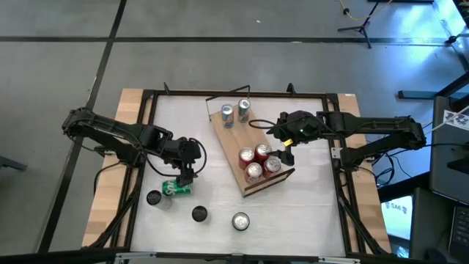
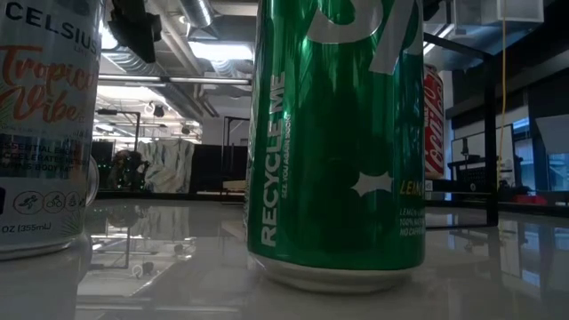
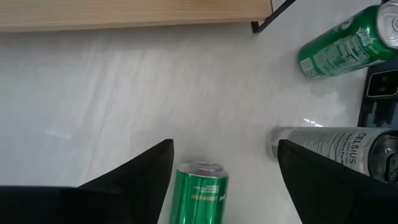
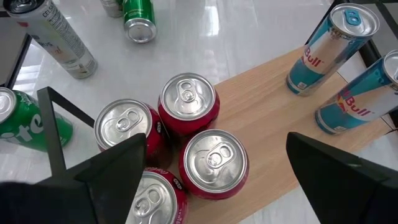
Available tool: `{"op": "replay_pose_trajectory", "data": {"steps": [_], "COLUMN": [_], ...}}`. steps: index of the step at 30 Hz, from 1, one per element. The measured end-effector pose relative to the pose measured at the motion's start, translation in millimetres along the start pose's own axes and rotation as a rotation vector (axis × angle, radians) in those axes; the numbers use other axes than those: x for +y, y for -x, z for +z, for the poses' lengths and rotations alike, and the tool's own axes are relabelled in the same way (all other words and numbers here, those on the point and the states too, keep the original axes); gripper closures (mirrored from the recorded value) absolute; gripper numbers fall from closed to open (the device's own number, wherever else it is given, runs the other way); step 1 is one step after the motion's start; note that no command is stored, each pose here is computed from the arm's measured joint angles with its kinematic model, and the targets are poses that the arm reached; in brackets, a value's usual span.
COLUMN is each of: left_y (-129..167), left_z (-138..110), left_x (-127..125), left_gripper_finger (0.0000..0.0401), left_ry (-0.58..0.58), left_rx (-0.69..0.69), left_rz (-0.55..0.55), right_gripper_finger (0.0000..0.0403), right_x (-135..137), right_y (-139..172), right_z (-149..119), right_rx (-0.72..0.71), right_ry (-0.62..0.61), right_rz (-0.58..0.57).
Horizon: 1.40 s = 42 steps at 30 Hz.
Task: Place canned beverage on shelf
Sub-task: Put the left green soda can on the shelf
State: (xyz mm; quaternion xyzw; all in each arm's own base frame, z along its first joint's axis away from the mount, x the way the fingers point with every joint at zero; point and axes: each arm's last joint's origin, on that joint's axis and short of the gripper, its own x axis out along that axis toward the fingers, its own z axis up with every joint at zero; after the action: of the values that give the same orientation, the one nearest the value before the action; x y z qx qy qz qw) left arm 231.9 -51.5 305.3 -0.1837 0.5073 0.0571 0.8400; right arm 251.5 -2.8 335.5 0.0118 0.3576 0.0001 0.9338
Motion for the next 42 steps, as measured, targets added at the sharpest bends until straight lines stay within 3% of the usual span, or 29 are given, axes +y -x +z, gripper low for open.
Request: {"op": "replay_pose_trajectory", "data": {"steps": [31, 42], "left_y": [0.2, 0.1], "left_z": [-9.0, -7.8], "left_x": [-7.9, -7.3], "left_gripper_finger": [0.0123, 0.0108], "left_ry": [-0.041, 0.01], "left_rx": [0.04, 0.024], "left_rz": [-0.002, 0.01], "right_gripper_finger": [0.0024, 0.0024], "right_x": [0.0, 0.0], "right_y": [0.0, 0.0], "right_z": [0.0, 0.0], "right_rx": [0.0, 0.0], "right_ry": [0.0, 0.0], "right_rz": [0.0, 0.0]}}
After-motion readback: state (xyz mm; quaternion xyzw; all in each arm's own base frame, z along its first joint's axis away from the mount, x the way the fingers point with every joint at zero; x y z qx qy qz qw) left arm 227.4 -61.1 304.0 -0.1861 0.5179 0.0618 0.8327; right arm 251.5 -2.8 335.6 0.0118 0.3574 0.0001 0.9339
